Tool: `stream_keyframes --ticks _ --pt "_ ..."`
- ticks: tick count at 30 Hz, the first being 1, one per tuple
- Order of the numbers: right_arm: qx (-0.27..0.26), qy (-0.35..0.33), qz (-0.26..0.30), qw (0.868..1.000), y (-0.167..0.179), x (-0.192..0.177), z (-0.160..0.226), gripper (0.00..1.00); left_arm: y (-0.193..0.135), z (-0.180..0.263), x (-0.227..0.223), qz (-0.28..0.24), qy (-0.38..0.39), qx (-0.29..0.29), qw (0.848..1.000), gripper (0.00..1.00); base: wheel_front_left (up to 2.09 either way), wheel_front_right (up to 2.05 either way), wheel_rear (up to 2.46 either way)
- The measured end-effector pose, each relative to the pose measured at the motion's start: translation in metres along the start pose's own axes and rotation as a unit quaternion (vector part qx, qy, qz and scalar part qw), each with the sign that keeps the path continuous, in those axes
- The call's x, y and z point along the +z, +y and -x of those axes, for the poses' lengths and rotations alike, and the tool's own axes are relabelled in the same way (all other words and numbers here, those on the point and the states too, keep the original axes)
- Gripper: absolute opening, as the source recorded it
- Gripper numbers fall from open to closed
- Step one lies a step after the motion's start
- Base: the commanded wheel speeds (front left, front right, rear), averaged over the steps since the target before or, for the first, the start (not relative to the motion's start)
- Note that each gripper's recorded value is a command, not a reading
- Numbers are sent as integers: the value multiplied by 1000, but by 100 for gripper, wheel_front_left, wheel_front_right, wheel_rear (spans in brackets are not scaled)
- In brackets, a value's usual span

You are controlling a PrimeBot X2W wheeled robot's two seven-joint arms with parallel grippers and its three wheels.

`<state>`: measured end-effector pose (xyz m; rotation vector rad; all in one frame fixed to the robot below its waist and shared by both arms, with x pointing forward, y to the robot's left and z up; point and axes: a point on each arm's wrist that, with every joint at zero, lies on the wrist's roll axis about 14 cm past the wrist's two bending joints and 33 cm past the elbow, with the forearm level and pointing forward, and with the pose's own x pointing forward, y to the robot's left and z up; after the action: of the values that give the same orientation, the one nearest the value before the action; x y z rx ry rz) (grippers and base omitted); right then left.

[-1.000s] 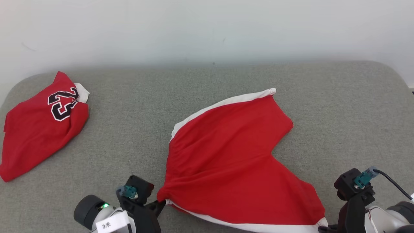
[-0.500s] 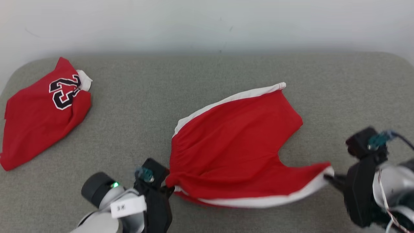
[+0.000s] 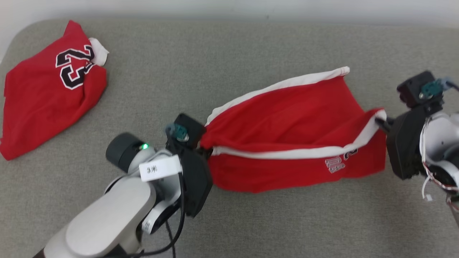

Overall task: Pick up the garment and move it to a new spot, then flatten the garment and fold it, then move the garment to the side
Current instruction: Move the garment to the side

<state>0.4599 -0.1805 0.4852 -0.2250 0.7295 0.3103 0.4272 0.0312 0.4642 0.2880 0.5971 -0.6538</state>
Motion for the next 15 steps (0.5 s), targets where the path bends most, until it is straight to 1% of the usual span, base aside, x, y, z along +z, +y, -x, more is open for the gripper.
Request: stream_keyframes --ticks 4,8,15 --pt "-1 -25 15 1000 -1 22 -21 0 10 -8 18 9 -21 8 1000 0 0 0 0" --pt "-2 -46 24 999 -2 40 -38 0 22 -15 26 18 -29 18 999 0 0 0 0" --pt "-3 -78 18 997 -5 64 -56 0 34 -18 43 50 -60 30 997 0 0 0 0"
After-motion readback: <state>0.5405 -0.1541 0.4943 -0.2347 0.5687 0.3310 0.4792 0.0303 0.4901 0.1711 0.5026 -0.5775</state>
